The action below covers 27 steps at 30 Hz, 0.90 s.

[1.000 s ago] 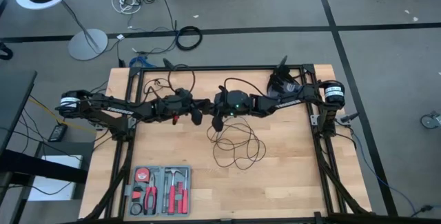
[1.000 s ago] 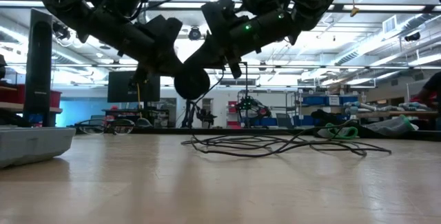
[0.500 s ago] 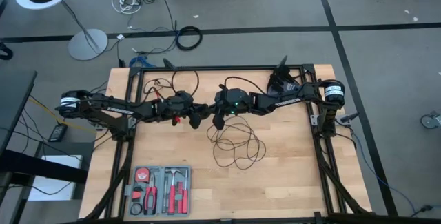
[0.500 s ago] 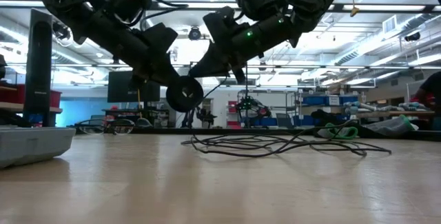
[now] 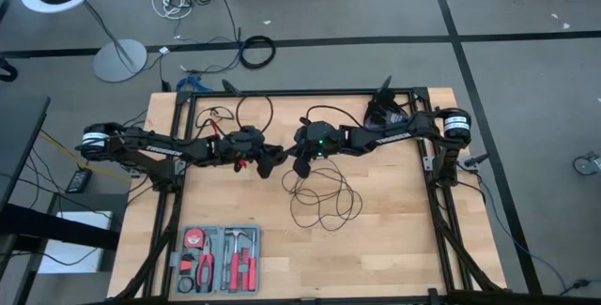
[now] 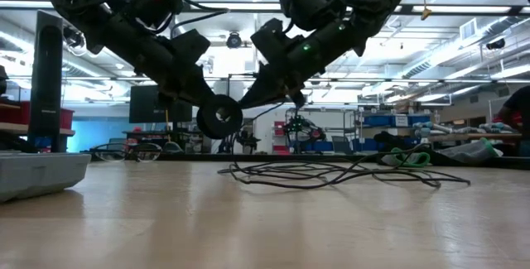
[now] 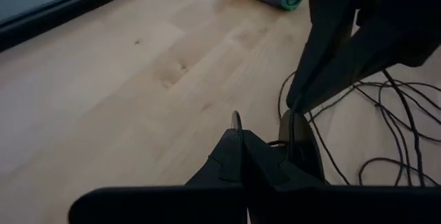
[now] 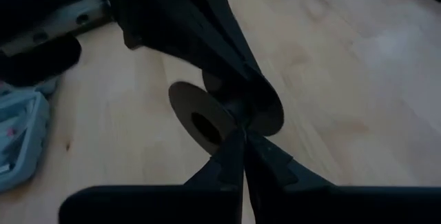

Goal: Coil cords
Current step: Coil the black wire onto the black spool

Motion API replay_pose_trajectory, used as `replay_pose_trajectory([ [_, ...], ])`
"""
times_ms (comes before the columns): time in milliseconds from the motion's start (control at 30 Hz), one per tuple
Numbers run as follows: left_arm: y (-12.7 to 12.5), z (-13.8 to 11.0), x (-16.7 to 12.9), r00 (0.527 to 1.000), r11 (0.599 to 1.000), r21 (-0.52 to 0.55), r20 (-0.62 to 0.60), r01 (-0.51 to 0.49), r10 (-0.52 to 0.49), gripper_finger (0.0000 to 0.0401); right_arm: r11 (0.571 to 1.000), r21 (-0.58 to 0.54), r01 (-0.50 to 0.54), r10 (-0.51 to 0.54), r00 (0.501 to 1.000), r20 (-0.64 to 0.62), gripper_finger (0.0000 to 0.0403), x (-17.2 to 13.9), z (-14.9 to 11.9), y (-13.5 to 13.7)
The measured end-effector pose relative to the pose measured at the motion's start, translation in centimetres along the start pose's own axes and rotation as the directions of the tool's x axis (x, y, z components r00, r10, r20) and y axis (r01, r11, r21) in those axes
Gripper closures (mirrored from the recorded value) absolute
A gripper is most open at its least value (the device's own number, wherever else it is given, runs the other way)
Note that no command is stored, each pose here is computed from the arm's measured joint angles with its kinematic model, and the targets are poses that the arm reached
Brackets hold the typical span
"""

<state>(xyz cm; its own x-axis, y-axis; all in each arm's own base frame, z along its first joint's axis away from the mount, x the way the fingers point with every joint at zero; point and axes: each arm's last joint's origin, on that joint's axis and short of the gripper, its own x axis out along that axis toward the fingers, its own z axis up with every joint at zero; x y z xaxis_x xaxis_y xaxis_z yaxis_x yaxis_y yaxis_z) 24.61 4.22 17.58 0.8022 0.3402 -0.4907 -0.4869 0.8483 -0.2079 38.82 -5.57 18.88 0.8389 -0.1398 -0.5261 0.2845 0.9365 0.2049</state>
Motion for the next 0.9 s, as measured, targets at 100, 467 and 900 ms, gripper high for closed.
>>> replay_pose_trajectory([
  [100, 0.0, -0.2, 0.0, 1.0, 1.0, 0.007, -0.025, 0.016, -0.016, 0.0401, 0.999, -0.043, -0.03, 0.029, 0.999, -0.02, 0.0381, -0.3, 0.1, 0.1],
  [467, 0.1, -0.4, 0.0, 0.999, 1.0, 0.029, -0.04, -0.001, 0.003, 0.0401, 1.0, 0.017, 0.021, -0.018, 0.984, -0.178, 0.0287, -0.6, -1.3, -0.8],
  [900, 0.5, -0.9, -0.1, 0.993, 0.995, 0.048, -0.082, -0.082, 0.086, 0.0401, 0.996, 0.024, 0.089, -0.082, 0.975, -0.206, 0.0281, -0.7, -1.7, -0.7],
])
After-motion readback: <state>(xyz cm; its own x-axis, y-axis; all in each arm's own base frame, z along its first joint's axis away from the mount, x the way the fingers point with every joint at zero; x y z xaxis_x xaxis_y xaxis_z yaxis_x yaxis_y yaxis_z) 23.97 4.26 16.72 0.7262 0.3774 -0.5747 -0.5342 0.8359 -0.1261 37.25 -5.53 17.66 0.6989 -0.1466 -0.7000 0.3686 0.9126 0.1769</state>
